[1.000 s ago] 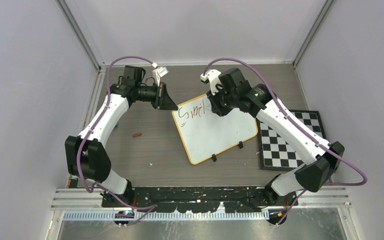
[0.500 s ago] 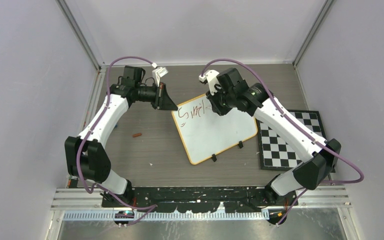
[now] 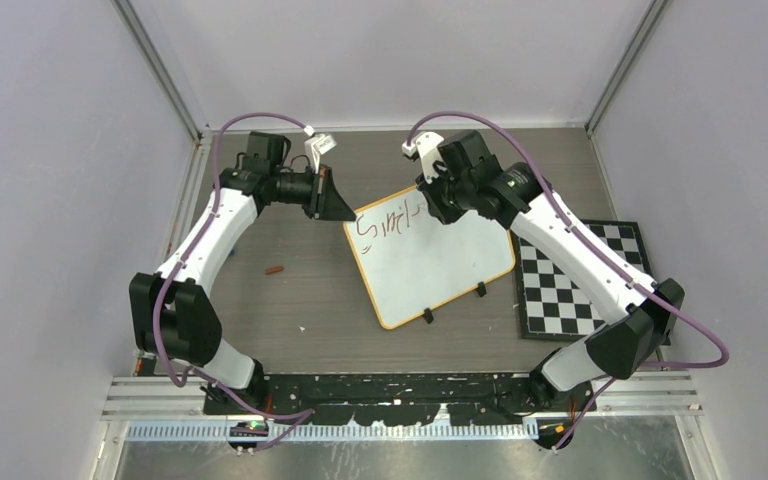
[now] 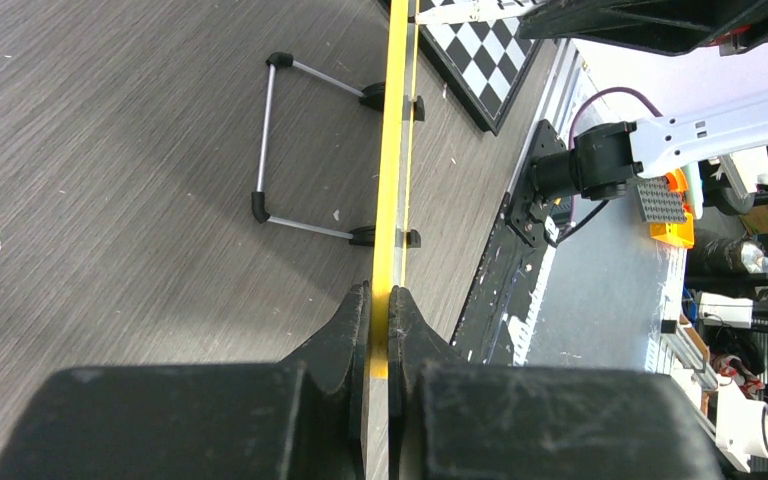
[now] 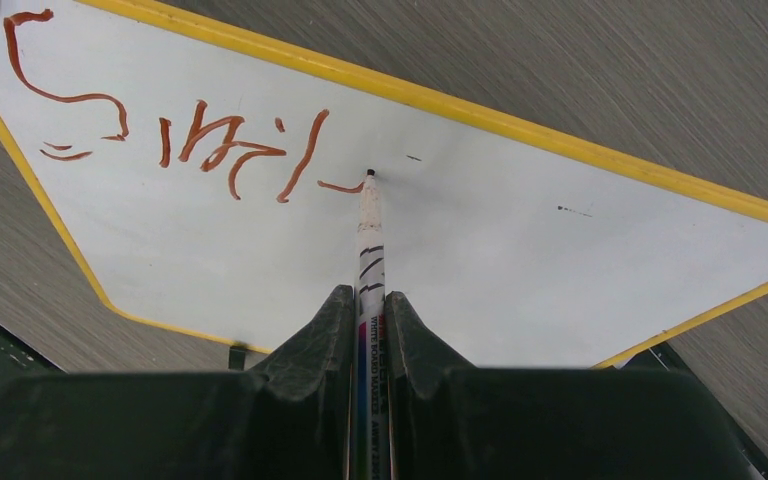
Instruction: Write a sentence on the whiteboard
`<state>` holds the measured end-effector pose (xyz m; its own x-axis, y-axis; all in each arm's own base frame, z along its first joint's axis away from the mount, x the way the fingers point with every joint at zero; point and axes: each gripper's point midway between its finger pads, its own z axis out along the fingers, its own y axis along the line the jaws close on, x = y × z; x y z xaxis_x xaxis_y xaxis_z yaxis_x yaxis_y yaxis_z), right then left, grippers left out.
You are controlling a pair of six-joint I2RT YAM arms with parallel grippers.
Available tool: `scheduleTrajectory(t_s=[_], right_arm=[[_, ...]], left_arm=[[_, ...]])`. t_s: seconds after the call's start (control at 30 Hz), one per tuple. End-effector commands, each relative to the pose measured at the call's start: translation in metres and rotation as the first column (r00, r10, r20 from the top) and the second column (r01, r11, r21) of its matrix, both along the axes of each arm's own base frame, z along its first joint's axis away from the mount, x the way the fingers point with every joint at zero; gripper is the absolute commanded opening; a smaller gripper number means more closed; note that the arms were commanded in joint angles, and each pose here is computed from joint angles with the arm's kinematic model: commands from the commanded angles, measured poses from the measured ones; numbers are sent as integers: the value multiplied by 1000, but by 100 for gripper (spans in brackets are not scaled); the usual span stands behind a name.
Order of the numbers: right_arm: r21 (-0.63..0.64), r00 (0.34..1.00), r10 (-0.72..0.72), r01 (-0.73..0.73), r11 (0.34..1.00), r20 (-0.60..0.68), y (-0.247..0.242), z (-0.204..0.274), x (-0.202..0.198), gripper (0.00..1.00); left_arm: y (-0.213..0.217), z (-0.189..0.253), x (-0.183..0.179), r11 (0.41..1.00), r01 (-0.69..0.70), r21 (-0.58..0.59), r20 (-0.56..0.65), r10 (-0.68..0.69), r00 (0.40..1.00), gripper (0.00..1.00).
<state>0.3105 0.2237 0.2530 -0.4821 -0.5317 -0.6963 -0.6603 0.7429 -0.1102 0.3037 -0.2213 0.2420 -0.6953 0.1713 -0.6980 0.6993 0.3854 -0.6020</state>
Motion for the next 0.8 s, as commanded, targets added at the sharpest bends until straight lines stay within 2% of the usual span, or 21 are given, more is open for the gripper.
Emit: scheduleTrajectory(t_s=[0.0, 0.23, 0.77], right_arm=[[50, 999, -1, -2, 999, 55, 9, 20, 11, 0], [69, 999, 46, -46, 997, 8, 20, 10, -2, 0], [0, 999, 40, -40, 999, -28, 0, -13, -18, 0]], left_arm=[[-1, 13, -9, 1000, 12, -15, 19, -12, 1000, 0], [-1, 12, -9, 1000, 12, -14, 16, -12, 1000, 0], [0, 6, -7, 1000, 14, 1, 6, -14, 1000, 0]])
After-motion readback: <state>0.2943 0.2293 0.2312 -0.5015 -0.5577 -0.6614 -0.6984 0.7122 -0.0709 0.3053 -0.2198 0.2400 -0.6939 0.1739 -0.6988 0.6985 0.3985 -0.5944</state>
